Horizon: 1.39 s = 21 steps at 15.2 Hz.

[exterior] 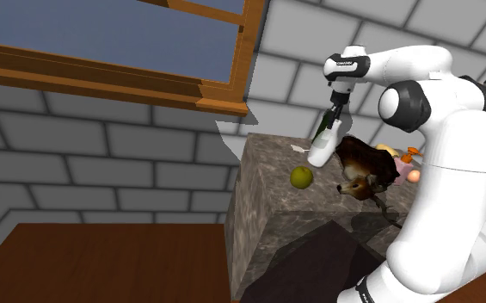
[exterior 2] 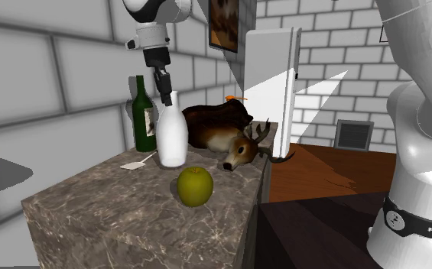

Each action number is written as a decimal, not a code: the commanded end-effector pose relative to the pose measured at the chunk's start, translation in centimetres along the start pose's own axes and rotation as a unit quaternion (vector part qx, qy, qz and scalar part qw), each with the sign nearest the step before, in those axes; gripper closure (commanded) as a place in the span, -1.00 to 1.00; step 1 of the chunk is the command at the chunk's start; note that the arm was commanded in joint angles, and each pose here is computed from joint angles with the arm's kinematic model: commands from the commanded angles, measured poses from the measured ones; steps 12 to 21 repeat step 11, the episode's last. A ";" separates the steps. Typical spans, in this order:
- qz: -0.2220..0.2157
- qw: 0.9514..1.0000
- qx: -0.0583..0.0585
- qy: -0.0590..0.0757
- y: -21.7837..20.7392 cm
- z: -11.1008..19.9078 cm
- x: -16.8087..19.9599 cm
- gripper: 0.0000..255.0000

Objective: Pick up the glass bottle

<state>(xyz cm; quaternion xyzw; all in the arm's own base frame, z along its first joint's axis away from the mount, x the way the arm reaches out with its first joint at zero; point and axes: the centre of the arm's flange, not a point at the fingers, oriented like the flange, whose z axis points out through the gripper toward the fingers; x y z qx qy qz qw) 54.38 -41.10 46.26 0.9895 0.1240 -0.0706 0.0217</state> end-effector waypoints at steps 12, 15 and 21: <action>0.000 1.000 0.000 0.000 0.2 -5.4 -0.9 1.00; 0.000 1.000 0.000 0.000 0.2 -5.4 -0.9 1.00; 0.000 1.000 0.000 0.000 0.2 -5.4 -0.9 1.00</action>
